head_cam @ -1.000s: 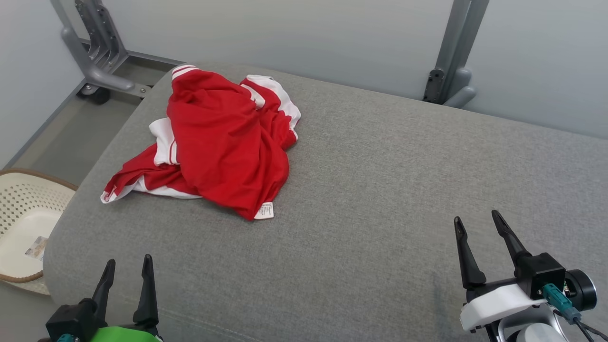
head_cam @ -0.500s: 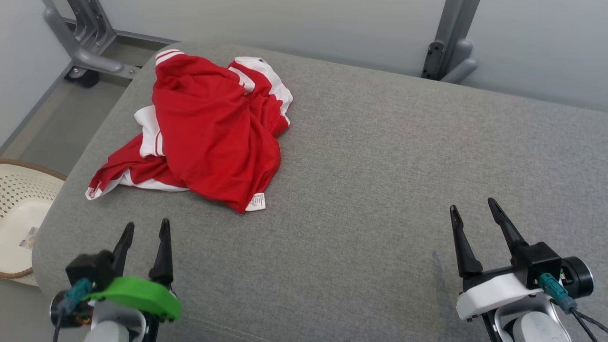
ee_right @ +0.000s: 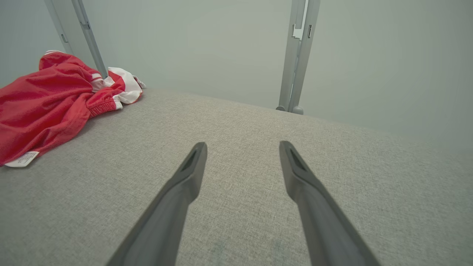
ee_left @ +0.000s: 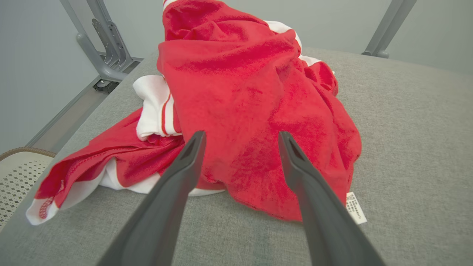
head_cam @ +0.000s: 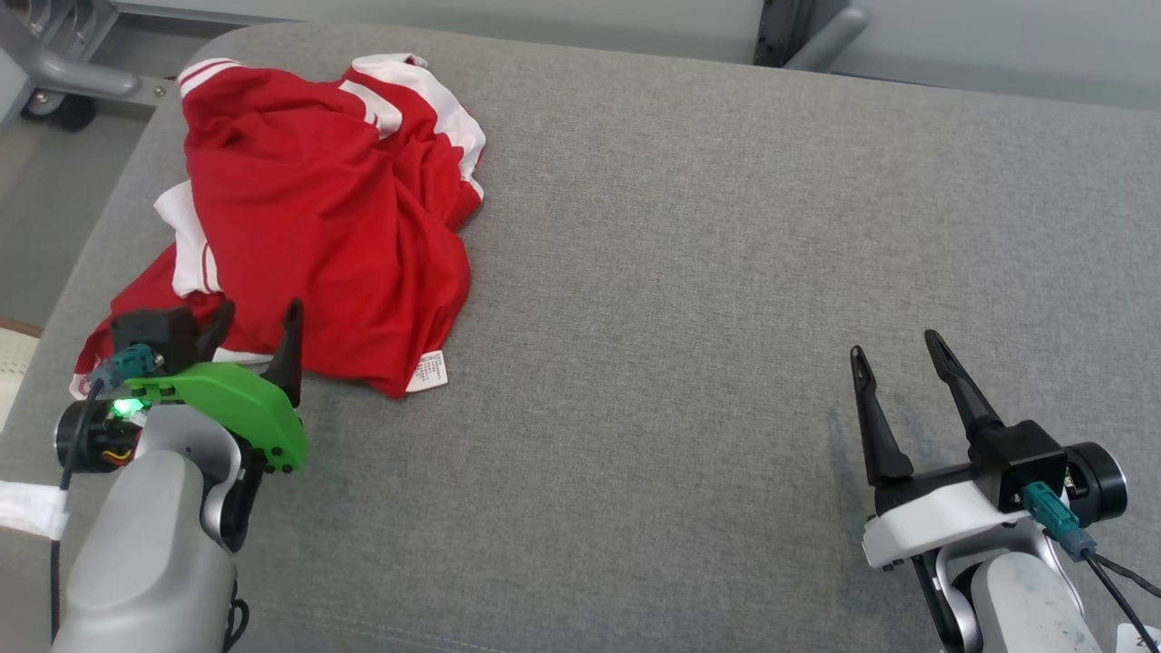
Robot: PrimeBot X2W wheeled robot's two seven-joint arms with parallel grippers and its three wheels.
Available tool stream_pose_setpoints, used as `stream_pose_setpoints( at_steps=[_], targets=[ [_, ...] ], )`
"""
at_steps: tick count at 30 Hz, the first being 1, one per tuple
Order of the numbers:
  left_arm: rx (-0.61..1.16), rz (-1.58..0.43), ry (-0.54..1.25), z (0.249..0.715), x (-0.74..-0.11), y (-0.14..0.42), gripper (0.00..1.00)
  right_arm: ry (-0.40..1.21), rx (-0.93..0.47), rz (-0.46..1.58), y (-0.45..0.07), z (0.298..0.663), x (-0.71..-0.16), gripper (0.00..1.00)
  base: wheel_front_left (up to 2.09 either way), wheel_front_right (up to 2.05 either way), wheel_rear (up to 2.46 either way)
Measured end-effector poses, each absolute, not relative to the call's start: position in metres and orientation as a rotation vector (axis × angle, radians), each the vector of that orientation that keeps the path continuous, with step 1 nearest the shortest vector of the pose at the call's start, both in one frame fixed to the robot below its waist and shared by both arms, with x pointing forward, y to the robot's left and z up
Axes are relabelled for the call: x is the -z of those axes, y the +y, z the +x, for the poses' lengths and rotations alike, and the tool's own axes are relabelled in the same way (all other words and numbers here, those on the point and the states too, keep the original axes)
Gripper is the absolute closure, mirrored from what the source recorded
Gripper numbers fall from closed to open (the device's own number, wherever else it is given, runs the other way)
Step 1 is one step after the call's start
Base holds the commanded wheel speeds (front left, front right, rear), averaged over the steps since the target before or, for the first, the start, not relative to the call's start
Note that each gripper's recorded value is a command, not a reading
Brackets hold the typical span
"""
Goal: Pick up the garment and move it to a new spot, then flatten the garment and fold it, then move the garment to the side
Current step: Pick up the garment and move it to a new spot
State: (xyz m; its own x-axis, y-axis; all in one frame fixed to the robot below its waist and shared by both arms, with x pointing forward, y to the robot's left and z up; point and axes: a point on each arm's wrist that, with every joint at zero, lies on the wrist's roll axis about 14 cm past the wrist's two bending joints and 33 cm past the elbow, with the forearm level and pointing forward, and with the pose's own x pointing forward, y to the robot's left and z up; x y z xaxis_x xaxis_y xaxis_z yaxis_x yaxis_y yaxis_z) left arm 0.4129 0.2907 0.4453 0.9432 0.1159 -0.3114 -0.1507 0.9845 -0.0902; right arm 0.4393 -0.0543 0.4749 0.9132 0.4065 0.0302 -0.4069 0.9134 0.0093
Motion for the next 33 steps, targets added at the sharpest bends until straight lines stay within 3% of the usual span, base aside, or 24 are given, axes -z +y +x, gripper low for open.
stream_pose_setpoints(
  at_steps=[13, 14, 15, 16, 19, 20, 33],
  targets=[
    [-0.111, -0.08, 0.452, 0.441, -0.402, 0.287, 0.0, 0.033, -0.354, 0.014, -0.078, 0.447, -0.449, 0.0, 0.0, 0.0, 0.0],
    [-0.107, -0.078, 0.464, 0.441, -0.399, 0.286, 0.06, 0.035, -0.351, 0.014, -0.079, 0.447, -0.448, 0.0, 0.0, 0.0, 0.0],
    [-0.101, -0.073, 0.475, 0.44, -0.396, 0.285, 0.21, 0.037, -0.349, 0.014, -0.08, 0.447, -0.448, 0.0, 0.0, 0.0, 0.0],
    [-0.094, -0.07, 0.483, 0.44, -0.394, 0.283, 0.46, 0.037, -0.347, 0.014, -0.081, 0.448, -0.448, 0.0, 0.0, 0.0, 0.0],
    [-0.091, -0.071, 0.5, 0.437, -0.39, 0.282, 0.7, 0.026, -0.344, 0.012, -0.081, 0.45, -0.451, 0.0, 0.0, 0.0, 0.0],
    [-0.089, -0.07, 0.506, 0.436, -0.389, 0.282, 1.0, 0.025, -0.344, 0.012, -0.081, 0.45, -0.452, 0.0, 0.0, 0.0, 0.0],
    [-0.056, -0.061, 0.476, 0.431, -0.401, 0.28, 1.0, 0.002, -0.344, 0.013, -0.081, 0.446, -0.463, 0.0, 0.0, 0.0, 0.0]
  ],
)
